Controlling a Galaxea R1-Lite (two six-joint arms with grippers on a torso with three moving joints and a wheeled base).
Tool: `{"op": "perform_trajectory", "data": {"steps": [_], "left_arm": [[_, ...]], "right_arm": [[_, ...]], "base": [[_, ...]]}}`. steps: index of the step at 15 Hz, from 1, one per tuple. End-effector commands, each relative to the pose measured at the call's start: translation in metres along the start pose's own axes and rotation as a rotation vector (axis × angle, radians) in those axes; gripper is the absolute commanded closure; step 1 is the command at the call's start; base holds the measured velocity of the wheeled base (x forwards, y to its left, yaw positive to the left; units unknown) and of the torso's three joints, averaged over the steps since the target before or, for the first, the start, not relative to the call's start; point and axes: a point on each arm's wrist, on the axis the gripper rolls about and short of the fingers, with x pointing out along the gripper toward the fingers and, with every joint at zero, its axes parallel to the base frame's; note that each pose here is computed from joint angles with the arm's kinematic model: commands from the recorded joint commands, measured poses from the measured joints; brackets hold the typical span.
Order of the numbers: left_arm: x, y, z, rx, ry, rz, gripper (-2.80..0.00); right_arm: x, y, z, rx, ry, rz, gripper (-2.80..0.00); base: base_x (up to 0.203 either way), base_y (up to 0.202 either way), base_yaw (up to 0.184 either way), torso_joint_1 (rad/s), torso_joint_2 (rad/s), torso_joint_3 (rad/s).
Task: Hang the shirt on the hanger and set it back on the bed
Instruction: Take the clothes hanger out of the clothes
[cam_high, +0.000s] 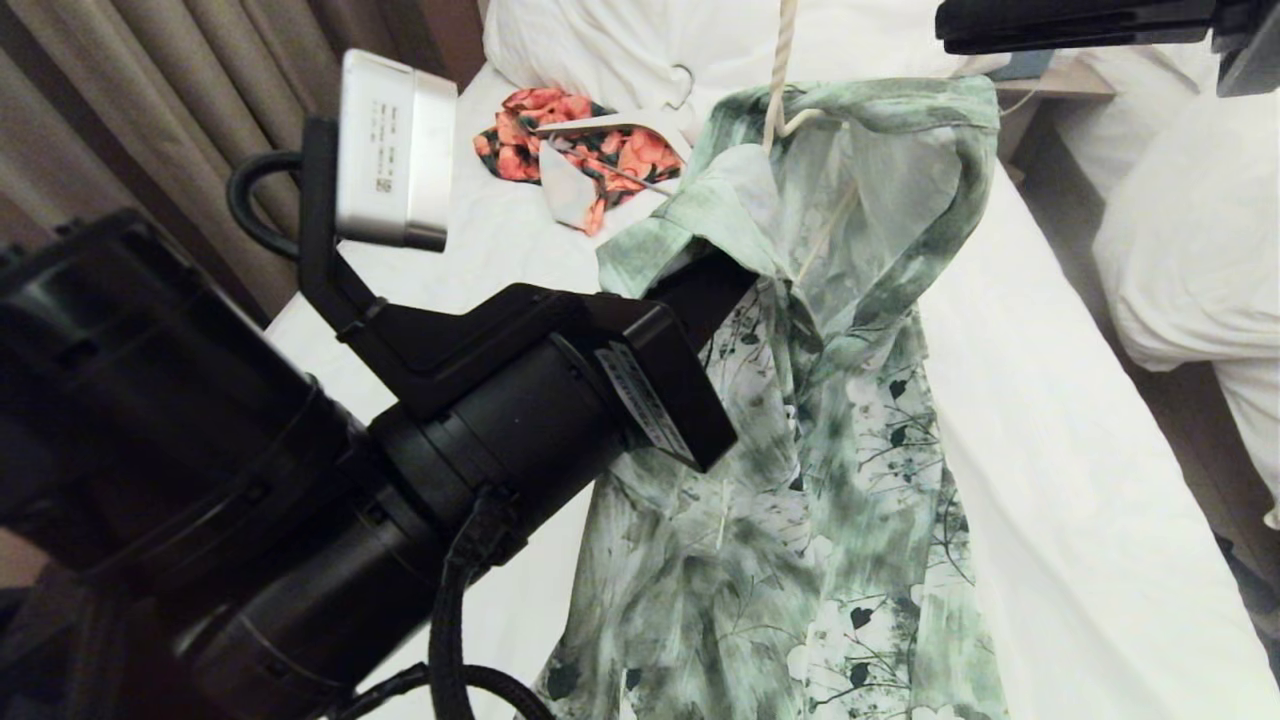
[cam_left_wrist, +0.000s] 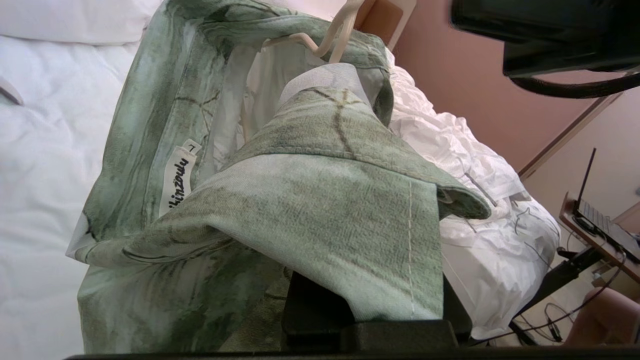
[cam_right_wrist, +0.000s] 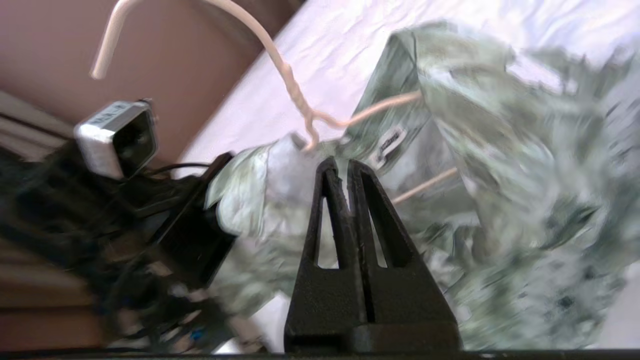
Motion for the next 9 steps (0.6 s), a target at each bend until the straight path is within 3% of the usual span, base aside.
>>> {"op": "perform_trajectory", "data": {"steps": [1, 9], "left_arm": [[0.001, -0.001, -0.002, -0.003, 0.001, -0.001, 0.0], [0.001, -0.004, -0.003, -0.009, 0.004, -0.013, 0.0]], "right_arm": [[0.009, 0.005, -0.003, -0.018, 0.009, 0.012, -2.8], [0.045, 0.01, -0.009, -0.118, 0.007, 0.045, -2.8]], "base": [[0.0, 0.0, 0.0, 0.0, 0.0, 0.0], [0.0, 0.0, 0.0, 0.0, 0.0, 0.0]]}}
